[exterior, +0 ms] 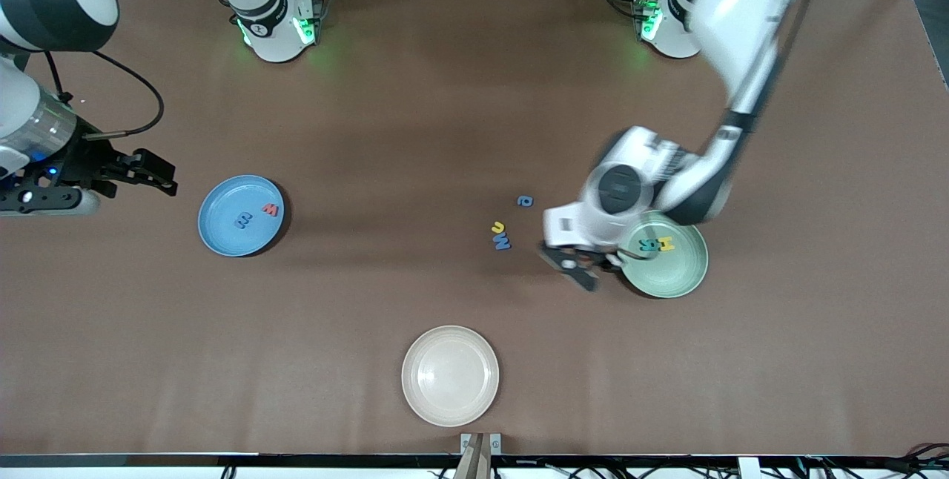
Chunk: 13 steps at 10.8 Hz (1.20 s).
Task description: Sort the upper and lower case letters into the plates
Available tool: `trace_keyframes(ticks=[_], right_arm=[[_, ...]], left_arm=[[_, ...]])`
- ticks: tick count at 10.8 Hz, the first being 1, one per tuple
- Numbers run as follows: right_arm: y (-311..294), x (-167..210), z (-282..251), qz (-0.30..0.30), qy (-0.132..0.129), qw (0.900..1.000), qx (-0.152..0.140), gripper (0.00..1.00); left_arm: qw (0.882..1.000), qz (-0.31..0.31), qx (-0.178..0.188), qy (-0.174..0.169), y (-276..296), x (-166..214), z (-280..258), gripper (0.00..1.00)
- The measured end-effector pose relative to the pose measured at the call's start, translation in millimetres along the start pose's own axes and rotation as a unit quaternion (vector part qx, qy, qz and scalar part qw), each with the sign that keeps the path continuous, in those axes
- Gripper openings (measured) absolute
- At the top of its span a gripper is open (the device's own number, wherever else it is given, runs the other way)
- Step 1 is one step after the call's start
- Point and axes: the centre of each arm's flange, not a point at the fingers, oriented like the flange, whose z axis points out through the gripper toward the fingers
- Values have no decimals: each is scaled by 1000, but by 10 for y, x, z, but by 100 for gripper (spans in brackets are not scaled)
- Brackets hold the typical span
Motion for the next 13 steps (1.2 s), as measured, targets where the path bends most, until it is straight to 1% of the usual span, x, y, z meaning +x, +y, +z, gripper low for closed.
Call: trace_keyframes(ticks=[2, 5, 7, 10, 11, 12, 13], right_arm=[[-190, -4, 22, -16, -2, 1000, 2, 100], [-833, -52, 123, -63, -11, 998, 8, 100], [-1312, -107, 251, -52, -21, 998, 10, 100], [-1814, -104, 379, -52, -28, 998, 18, 100], [-1941, -92, 445, -48, -29, 998, 21, 100], [-2054, -55, 506, -47, -21, 998, 28, 100], [-2158, -9, 554, -51, -7, 998, 36, 100]], left_arm=[[999, 23, -32, -10, -497, -518, 120, 42], [996, -8, -82, -23, -836, -1151, 371, 42], [995, -19, -97, -27, -882, -1333, 453, 42], [994, -16, -101, -31, -766, -1302, 480, 43], [994, -15, -101, -31, -760, -1301, 479, 47], [994, -15, -101, -30, -756, -1297, 474, 59], [994, -13, -101, -29, -738, -1281, 461, 68]])
